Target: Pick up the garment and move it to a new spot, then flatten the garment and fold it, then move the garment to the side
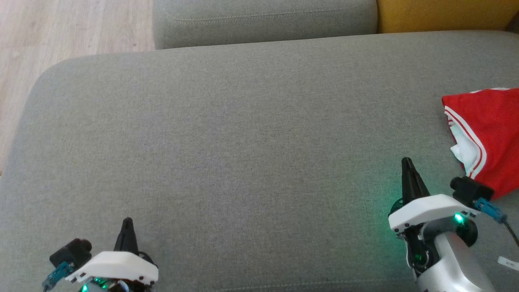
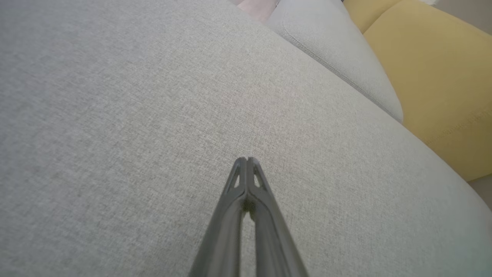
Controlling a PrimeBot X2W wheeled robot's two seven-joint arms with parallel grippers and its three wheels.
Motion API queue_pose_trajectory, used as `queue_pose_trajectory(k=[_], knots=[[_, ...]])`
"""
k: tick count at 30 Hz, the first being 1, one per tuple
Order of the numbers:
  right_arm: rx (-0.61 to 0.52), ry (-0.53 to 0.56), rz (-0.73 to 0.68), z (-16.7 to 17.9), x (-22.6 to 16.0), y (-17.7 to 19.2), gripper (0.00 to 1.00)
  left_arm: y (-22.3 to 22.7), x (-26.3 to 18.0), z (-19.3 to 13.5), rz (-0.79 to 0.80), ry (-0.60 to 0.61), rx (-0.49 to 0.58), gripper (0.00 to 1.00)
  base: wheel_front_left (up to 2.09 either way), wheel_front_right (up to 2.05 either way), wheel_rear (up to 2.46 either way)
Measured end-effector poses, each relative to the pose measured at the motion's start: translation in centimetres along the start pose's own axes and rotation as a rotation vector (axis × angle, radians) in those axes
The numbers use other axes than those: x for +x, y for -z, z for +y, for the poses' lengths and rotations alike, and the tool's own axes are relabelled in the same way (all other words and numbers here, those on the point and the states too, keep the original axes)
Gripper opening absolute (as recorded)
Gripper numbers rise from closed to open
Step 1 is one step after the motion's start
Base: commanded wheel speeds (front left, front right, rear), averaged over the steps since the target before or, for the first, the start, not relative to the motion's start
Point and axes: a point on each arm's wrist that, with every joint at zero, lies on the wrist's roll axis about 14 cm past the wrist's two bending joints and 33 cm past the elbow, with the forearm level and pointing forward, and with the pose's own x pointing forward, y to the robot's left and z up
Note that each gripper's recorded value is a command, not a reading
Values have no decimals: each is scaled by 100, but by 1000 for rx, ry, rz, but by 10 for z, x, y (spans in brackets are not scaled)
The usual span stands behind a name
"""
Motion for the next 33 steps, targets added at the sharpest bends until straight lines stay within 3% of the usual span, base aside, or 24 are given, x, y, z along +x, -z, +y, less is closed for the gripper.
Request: queue_pose_trajectory(k=[33], knots=[[381,21,-45,-5,-7,-17,0,-19,3,-3,1,26,-362,0,0,0,0]])
